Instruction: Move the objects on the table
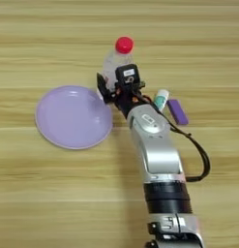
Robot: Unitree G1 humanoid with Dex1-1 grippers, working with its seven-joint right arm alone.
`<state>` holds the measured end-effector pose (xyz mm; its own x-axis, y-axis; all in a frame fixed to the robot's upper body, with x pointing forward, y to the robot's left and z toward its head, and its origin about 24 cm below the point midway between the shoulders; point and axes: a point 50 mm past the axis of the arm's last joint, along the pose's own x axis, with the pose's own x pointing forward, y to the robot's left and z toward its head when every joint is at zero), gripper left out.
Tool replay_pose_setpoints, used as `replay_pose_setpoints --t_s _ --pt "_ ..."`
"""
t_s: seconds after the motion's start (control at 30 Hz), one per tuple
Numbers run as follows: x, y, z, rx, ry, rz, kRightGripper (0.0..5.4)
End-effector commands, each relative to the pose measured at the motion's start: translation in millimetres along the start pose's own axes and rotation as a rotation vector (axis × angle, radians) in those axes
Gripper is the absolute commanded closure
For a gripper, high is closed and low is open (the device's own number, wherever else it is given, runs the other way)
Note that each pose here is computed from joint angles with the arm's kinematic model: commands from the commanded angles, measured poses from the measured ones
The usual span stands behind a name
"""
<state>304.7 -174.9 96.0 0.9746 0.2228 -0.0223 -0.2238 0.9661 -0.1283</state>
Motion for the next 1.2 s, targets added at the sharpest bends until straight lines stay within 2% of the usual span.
replay_pose_setpoints --t_s 0.03,0.43,0.67,1.03,1.07,1.2 --pt "11.8 19 44.9 -0.033 -0.178 0.071 2.18" --pt "14.1 50 18.6 -0.021 -0.089 0.173 2.18" --pt "16.1 54 5.2 -0.023 -0.042 0.192 2.18" --pt "16.2 55 0.9 -0.032 -0.029 0.198 2.18" --pt "16.2 55 0.7 -0.033 -0.028 0.197 1.89" --pt "15.6 56 0.4 -0.035 -0.028 0.196 1.35"
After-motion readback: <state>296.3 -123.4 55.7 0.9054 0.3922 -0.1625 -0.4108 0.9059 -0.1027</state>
